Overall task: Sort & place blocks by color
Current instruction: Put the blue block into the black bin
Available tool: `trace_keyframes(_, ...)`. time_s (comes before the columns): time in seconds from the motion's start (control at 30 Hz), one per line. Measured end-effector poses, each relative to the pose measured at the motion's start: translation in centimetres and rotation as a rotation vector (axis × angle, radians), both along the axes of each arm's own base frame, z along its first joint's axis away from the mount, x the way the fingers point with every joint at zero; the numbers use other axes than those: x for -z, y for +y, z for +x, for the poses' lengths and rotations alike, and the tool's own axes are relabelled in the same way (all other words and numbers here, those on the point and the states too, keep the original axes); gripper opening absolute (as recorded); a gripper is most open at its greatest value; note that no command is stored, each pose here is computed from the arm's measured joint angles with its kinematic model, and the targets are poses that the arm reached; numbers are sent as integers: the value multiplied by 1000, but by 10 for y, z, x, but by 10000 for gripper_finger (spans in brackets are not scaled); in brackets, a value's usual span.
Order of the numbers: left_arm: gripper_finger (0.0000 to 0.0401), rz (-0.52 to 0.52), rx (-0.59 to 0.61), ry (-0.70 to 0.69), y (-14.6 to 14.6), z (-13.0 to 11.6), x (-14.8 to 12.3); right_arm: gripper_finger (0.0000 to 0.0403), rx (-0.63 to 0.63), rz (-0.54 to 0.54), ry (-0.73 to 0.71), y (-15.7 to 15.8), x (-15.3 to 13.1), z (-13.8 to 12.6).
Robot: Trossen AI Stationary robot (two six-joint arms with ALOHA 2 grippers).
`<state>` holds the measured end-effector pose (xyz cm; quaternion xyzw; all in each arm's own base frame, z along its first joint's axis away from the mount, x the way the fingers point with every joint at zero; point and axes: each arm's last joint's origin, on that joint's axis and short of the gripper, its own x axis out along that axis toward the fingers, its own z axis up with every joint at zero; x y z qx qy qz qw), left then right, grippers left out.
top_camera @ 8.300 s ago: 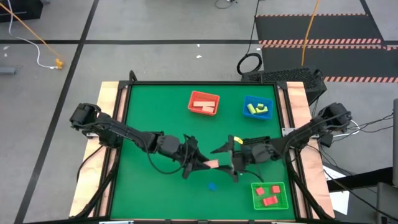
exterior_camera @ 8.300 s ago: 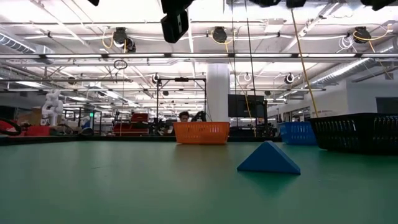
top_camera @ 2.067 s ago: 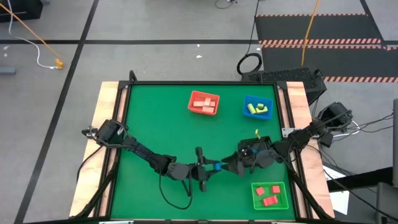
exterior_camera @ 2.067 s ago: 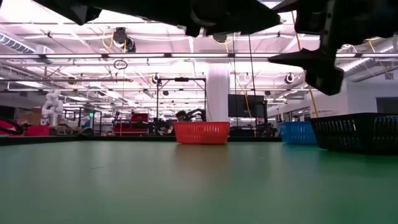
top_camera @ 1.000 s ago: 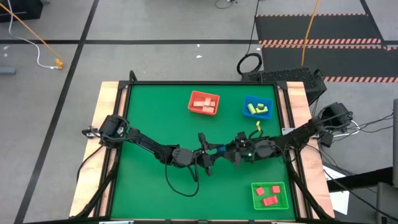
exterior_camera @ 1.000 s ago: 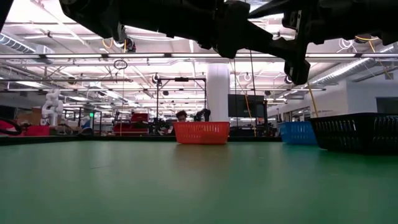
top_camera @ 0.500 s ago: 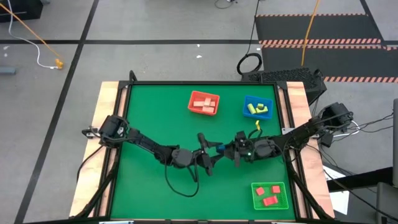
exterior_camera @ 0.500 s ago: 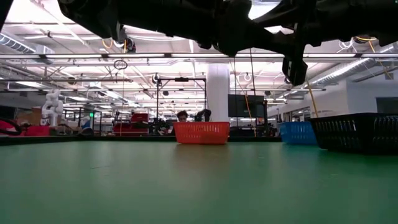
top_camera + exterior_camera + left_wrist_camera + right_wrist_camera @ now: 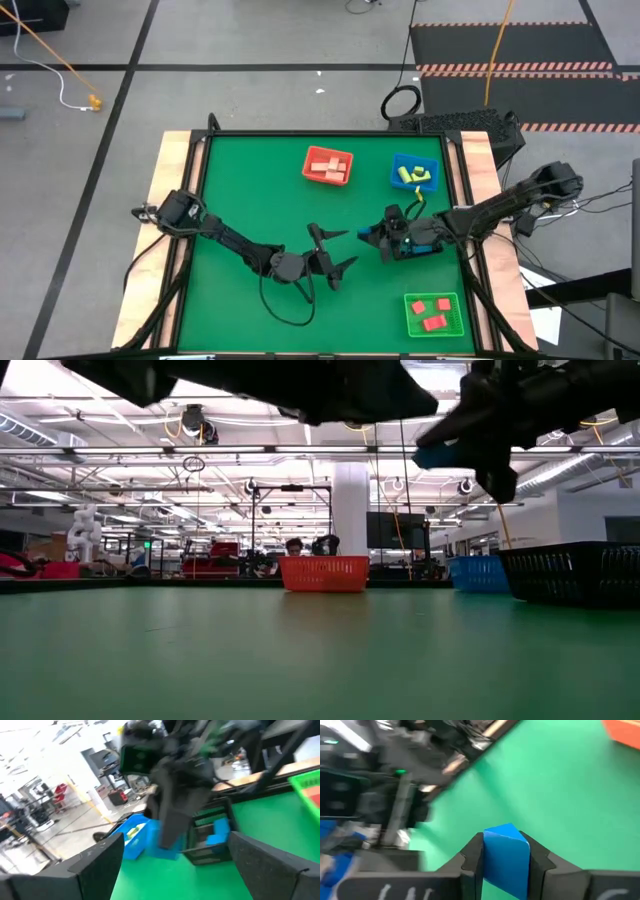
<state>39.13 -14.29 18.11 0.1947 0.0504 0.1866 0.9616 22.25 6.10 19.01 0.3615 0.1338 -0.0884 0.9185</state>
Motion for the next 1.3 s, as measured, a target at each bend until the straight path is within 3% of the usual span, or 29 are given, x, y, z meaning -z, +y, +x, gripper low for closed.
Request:
trace_keyframes(0.1,355,-2,33,-4,-12,-7,-6,68,13,-22,77,-6,-1,-10)
trace_keyframes(0.23,345,-89,69,-45,-23,-20,-33,68,25,-37,154,-14,-3,-23)
trace_keyframes(0.37,328,-187,78,3,-22,-41,-64,68,-11,-39,175,-19,-9,-32)
trace_keyframes(0.5,307,-288,53,89,-10,-67,-89,68,-65,-95,189,-23,-13,-39)
trace_keyframes(0.63,287,-303,19,179,6,-95,-110,68,-146,-185,224,-26,-14,-46)
trace_keyframes(0.73,275,-330,-4,214,18,-117,-125,68,-163,-223,270,-29,-12,-52)
trace_keyframes(0.87,264,-441,-55,224,35,-149,-143,68,-216,-238,325,-29,-9,-58)
trace_keyframes(1.03,251,-524,-96,263,54,-185,-155,68,-369,-269,298,-24,-10,-58)
trace_keyframes(1.3,229,-591,-114,307,67,-216,-162,68,-393,-303,306,-22,-9,-59)
